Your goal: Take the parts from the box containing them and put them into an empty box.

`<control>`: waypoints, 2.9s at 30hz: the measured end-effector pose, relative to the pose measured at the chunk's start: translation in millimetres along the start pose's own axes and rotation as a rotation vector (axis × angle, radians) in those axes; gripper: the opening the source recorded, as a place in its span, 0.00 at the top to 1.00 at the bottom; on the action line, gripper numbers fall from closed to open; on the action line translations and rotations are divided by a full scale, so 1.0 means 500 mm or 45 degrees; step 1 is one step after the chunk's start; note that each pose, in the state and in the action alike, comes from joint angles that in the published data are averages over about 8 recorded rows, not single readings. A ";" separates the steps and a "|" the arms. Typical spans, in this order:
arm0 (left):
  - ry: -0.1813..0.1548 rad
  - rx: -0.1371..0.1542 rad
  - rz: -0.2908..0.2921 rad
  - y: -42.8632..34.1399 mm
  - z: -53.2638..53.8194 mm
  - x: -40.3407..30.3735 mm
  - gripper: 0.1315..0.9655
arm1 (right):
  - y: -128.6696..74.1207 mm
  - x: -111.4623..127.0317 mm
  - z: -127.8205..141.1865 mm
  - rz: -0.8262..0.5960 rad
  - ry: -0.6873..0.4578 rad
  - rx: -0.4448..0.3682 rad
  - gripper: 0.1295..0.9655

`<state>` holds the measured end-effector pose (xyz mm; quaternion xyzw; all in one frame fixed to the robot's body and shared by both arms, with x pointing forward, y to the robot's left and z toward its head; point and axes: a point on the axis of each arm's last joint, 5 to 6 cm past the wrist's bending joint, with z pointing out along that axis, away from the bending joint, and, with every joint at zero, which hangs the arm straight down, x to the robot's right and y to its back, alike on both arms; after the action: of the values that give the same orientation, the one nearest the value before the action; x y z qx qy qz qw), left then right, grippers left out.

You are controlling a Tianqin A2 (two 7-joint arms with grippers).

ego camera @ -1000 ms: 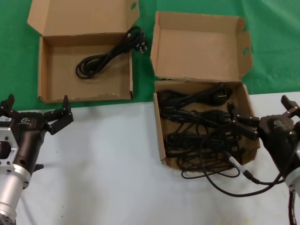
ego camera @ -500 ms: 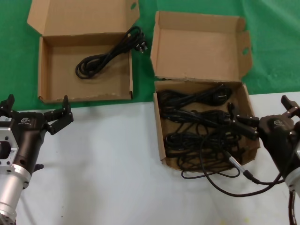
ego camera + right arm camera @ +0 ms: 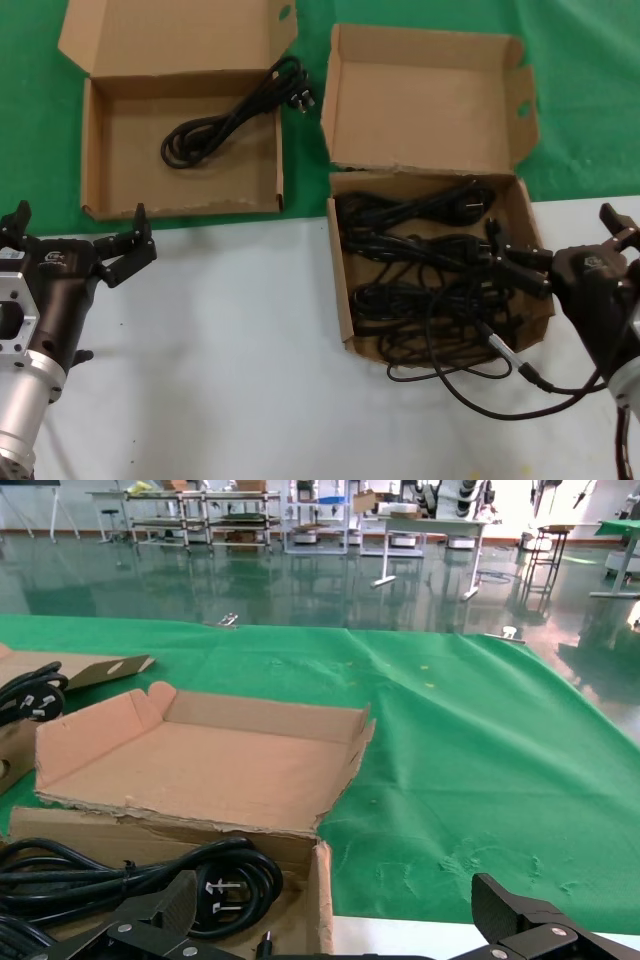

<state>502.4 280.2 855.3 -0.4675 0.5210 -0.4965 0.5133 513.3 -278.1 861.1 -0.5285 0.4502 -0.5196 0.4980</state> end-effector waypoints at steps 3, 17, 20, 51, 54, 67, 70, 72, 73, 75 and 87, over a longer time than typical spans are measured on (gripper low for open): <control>0.000 0.000 0.000 0.000 0.000 0.000 0.00 | 0.000 0.000 0.000 0.000 0.000 0.000 0.00; 0.000 0.000 0.000 0.000 0.000 0.000 0.00 | 0.000 0.000 0.000 0.000 0.000 0.000 0.00; 0.000 0.000 0.000 0.000 0.000 0.000 0.00 | 0.000 0.000 0.000 0.000 0.000 0.000 0.00; 0.000 0.000 0.000 0.000 0.000 0.000 0.00 | 0.000 0.000 0.000 0.000 0.000 0.000 0.00; 0.000 0.000 0.000 0.000 0.000 0.000 0.00 | 0.000 0.000 0.000 0.000 0.000 0.000 0.00; 0.000 0.000 0.000 0.000 0.000 0.000 0.00 | 0.000 0.000 0.000 0.000 0.000 0.000 0.00; 0.000 0.000 0.000 0.000 0.000 0.000 0.00 | 0.000 0.000 0.000 0.000 0.000 0.000 0.00; 0.000 0.000 0.000 0.000 0.000 0.000 0.00 | 0.000 0.000 0.000 0.000 0.000 0.000 0.00; 0.000 0.000 0.000 0.000 0.000 0.000 0.00 | 0.000 0.000 0.000 0.000 0.000 0.000 0.00; 0.000 0.000 0.000 0.000 0.000 0.000 0.00 | 0.000 0.000 0.000 0.000 0.000 0.000 0.00; 0.000 0.000 0.000 0.000 0.000 0.000 0.00 | 0.000 0.000 0.000 0.000 0.000 0.000 0.00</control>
<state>502.4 280.2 855.3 -0.4675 0.5210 -0.4965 0.5133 513.3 -278.1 861.1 -0.5285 0.4502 -0.5196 0.4980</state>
